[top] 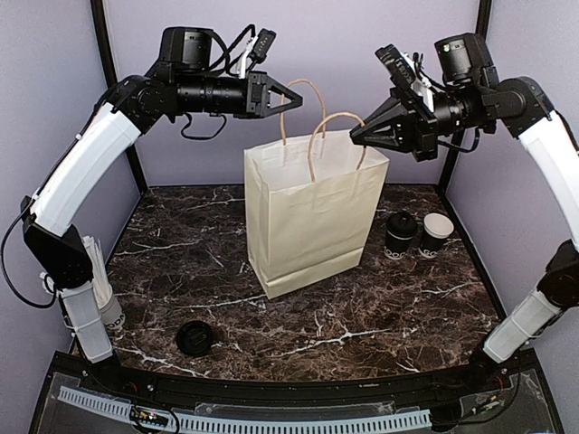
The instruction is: Pack the takeout coffee
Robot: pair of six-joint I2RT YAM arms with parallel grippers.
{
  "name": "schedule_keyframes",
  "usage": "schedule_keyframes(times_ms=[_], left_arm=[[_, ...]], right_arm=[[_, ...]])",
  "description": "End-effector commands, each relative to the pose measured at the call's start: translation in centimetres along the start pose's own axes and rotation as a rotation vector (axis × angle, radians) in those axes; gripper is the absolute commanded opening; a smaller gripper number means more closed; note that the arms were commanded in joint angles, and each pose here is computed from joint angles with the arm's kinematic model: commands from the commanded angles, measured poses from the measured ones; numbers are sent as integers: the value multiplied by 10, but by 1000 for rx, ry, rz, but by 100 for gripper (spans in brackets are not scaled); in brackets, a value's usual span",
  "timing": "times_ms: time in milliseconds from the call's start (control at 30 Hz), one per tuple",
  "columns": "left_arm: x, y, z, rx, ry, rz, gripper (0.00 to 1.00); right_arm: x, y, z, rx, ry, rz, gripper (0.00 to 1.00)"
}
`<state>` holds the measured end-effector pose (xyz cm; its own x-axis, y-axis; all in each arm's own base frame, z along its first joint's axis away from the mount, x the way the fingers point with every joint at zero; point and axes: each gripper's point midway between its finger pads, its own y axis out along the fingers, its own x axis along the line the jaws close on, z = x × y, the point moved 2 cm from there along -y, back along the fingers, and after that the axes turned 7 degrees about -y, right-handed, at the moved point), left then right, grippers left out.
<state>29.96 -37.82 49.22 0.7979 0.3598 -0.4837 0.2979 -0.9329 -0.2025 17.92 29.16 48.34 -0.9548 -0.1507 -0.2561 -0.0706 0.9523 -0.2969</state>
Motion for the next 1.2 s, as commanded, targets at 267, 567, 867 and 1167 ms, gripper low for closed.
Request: schedule_keyframes(times_ms=[267, 567, 867, 1167], left_arm=[[4, -9, -1, -3, 36, -58, 0], [12, -3, 5, 20, 47, -77, 3], [51, -18, 12, 21, 62, -348, 98], [57, -34, 86, 252, 96, -414, 94]], right_arm=[[-2, 7, 5, 7, 3, -13, 0], [-5, 10, 14, 31, 13, -6, 2], [-8, -4, 18, 80, 2, 70, 87], [-19, -44, 102, 192, 133, 247, 96]])
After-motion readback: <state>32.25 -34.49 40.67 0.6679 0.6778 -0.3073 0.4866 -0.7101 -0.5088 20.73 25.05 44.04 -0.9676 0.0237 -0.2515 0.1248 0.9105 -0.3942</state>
